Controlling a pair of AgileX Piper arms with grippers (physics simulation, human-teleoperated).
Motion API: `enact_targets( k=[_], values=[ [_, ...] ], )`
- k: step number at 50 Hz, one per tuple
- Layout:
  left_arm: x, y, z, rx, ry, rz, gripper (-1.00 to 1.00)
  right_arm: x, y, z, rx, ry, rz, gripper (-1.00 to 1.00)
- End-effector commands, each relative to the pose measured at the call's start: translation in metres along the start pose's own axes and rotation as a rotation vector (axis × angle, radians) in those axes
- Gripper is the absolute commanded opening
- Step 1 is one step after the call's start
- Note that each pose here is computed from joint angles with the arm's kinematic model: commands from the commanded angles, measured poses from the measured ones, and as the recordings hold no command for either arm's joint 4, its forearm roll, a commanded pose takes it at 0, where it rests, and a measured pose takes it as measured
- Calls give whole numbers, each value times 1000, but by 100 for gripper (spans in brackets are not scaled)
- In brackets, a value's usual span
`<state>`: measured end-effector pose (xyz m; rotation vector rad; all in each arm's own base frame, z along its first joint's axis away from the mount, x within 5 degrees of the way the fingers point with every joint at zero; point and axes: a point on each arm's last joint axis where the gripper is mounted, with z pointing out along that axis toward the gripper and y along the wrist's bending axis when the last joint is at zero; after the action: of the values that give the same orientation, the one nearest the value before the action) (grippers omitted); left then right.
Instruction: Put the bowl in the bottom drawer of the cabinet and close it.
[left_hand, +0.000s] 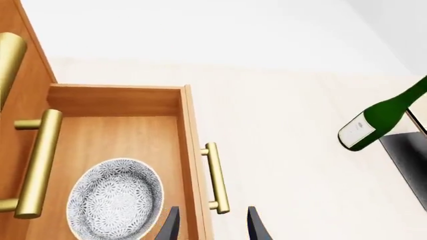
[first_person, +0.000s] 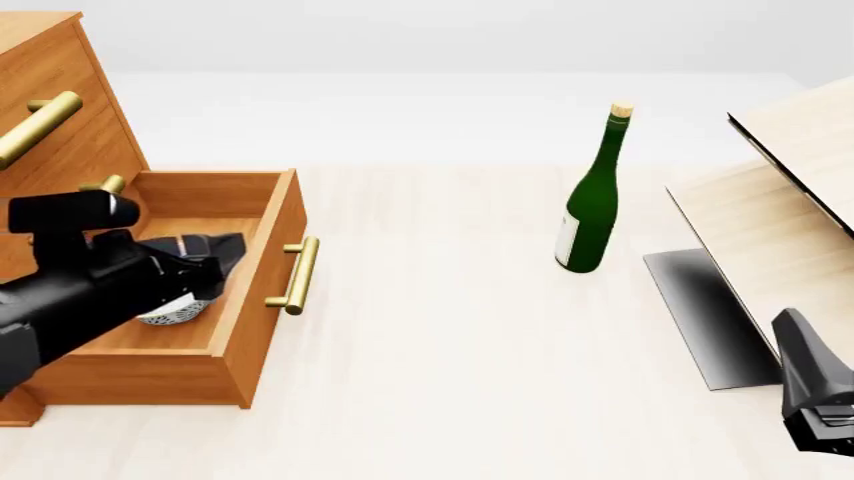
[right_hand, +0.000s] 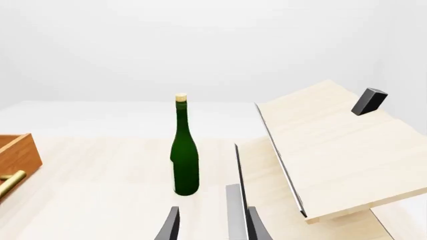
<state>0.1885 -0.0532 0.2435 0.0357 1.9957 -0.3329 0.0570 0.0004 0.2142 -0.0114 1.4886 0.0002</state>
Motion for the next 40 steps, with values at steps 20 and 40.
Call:
enact_targets(
  k=[20, 40],
  values=[
    [-2, -25, -14, 117, 19, -4, 100, 0, 0, 0, 0, 1, 0, 100],
    [2, -49, -14, 227, 50, -29, 100, 0, 0, 0, 0, 0, -1, 100]
  ],
)
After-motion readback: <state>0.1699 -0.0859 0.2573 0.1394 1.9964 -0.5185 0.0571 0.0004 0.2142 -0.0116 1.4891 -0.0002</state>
